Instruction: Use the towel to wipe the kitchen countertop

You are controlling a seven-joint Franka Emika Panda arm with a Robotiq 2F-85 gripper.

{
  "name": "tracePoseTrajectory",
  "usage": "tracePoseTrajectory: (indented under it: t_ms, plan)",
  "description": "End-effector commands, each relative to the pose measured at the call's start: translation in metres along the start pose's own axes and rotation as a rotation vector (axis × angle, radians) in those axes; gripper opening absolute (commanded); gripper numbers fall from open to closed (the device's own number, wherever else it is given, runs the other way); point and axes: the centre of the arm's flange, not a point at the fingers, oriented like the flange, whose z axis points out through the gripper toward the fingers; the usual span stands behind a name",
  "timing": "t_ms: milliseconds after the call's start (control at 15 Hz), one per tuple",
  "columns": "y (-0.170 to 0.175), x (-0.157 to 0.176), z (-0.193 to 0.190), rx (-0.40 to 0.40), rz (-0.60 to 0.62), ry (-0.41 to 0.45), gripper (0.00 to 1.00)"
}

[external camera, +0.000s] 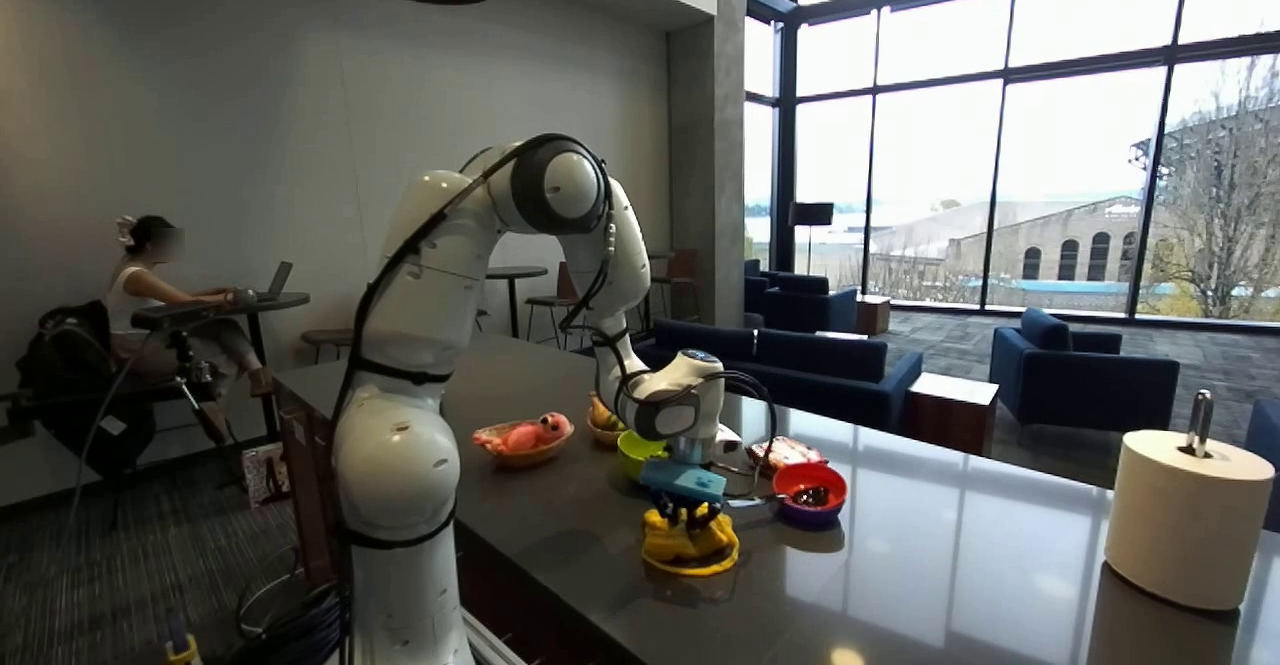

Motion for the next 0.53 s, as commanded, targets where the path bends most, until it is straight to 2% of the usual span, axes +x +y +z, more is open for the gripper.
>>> tracePoseTrajectory:
  t_ms: [0,200,467]
  plan:
    - [-0.054,-0.024,0.016,0.033,-0.001,-0.026,0.04]
    - [-0.078,-0.040,0.017,0.035,-0.012,-0.033,0.04]
    - [-0.096,-0.051,0.020,-0.004,-0.027,-0.038,0.04]
